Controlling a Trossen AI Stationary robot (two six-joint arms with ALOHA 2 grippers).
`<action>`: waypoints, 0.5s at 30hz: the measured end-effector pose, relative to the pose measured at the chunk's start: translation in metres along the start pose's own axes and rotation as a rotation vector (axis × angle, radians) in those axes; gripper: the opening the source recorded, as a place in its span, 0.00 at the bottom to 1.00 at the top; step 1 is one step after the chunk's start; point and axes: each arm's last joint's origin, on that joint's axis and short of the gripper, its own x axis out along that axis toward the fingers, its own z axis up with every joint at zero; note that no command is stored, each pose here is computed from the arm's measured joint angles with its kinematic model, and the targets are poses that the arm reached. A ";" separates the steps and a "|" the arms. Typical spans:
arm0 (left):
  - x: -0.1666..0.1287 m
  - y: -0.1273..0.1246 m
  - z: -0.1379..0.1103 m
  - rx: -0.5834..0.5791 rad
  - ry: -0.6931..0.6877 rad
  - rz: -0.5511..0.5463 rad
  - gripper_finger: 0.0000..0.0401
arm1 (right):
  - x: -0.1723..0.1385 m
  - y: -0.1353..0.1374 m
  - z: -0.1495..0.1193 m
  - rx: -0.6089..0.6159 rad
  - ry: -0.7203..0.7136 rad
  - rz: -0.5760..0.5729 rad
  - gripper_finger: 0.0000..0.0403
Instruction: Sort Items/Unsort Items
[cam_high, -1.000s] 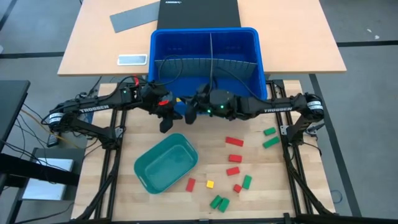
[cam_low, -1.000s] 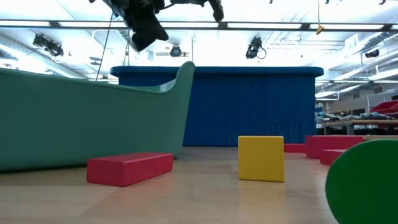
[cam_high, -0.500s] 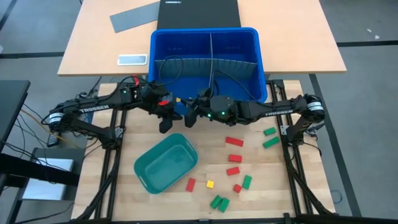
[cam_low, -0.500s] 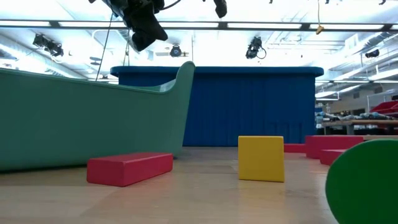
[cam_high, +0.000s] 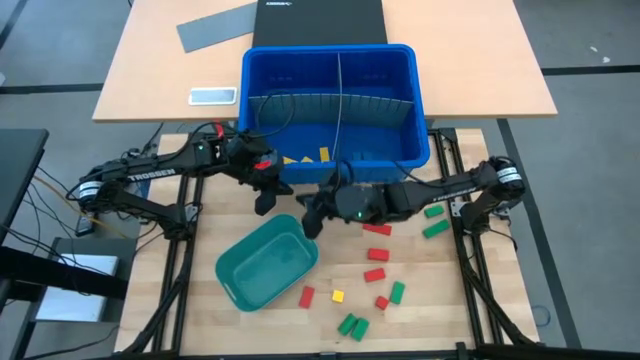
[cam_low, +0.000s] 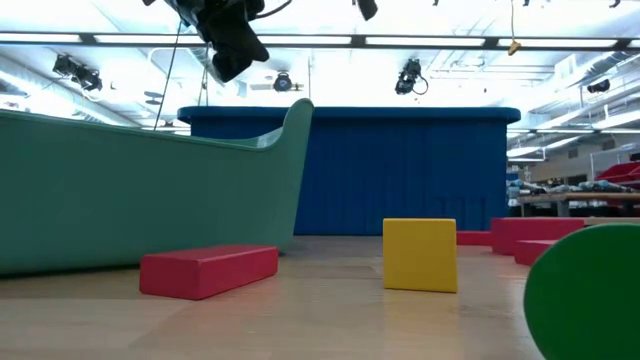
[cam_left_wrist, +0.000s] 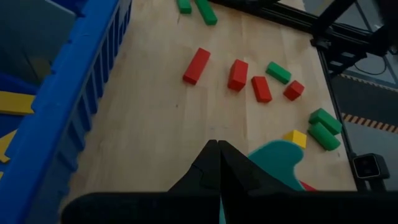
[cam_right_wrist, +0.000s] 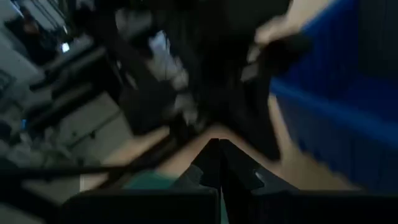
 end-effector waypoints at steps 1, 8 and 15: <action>0.000 0.000 0.000 0.000 0.000 0.001 0.00 | -0.003 0.002 -0.005 0.001 0.027 -0.003 0.00; 0.000 0.000 -0.001 -0.004 0.008 0.001 0.00 | -0.025 0.025 -0.036 0.074 0.195 0.067 0.00; 0.000 0.001 -0.006 -0.035 0.062 0.008 0.04 | -0.047 0.041 -0.060 0.078 0.341 0.117 0.00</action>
